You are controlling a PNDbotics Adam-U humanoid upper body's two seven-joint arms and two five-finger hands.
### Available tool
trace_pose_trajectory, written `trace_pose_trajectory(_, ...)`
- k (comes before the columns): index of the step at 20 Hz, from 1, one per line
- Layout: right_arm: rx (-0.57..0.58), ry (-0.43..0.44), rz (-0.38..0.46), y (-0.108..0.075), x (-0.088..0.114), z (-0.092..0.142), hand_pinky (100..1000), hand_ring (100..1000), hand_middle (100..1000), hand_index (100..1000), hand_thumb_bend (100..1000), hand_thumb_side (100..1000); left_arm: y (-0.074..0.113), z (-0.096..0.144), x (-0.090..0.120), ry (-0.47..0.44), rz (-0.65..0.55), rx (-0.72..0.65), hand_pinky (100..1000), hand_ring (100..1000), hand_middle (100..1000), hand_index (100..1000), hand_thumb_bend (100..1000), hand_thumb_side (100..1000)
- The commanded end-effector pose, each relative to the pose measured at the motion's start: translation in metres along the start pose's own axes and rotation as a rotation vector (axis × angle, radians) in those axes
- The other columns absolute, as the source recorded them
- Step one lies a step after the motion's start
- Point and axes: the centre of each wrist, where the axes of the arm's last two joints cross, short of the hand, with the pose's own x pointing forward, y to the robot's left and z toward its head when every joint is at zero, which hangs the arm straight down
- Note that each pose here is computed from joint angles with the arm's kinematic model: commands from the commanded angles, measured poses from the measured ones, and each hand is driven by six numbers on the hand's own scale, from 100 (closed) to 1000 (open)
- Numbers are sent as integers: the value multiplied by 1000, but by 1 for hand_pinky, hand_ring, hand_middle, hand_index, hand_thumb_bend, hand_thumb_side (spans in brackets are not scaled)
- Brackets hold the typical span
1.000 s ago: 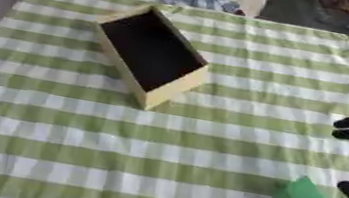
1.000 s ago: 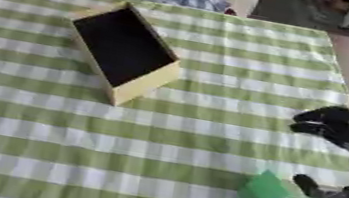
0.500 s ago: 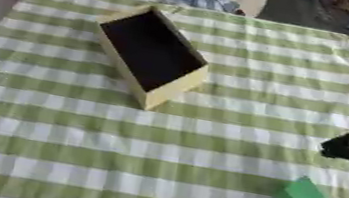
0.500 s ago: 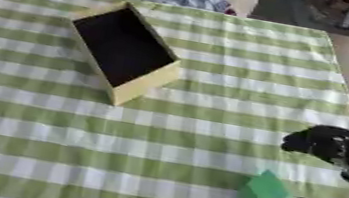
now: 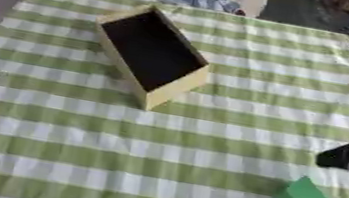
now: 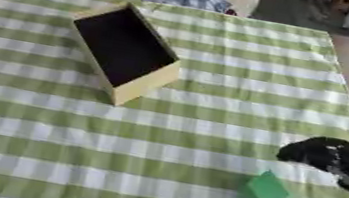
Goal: Pick up objects on the table and place them in the box.
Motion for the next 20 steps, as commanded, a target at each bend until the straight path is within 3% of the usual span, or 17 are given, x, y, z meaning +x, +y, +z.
trace_pose_trajectory(1, 26, -7, 13, -10, -2, 2, 890, 876, 863, 953, 221, 305, 2, -6, 5, -28, -2, -21, 539, 632, 581, 725, 100, 568)
trace_pose_trajectory(9, 84, -36, -30, -7, -5, -5, 896, 885, 881, 964, 205, 331, 1, -7, 5, -30, 1, -24, 538, 632, 581, 724, 100, 567)
trace_pose_trajectory(13, 113, -27, -10, -10, -8, -5, 907, 892, 898, 970, 238, 404, 0, -6, 5, -30, 2, -29, 538, 632, 580, 724, 100, 569)
trace_pose_trajectory(20, 143, -27, 31, -10, -11, -7, 915, 895, 908, 972, 254, 395, 0, -6, 5, -29, 3, -33, 537, 632, 579, 723, 100, 568)
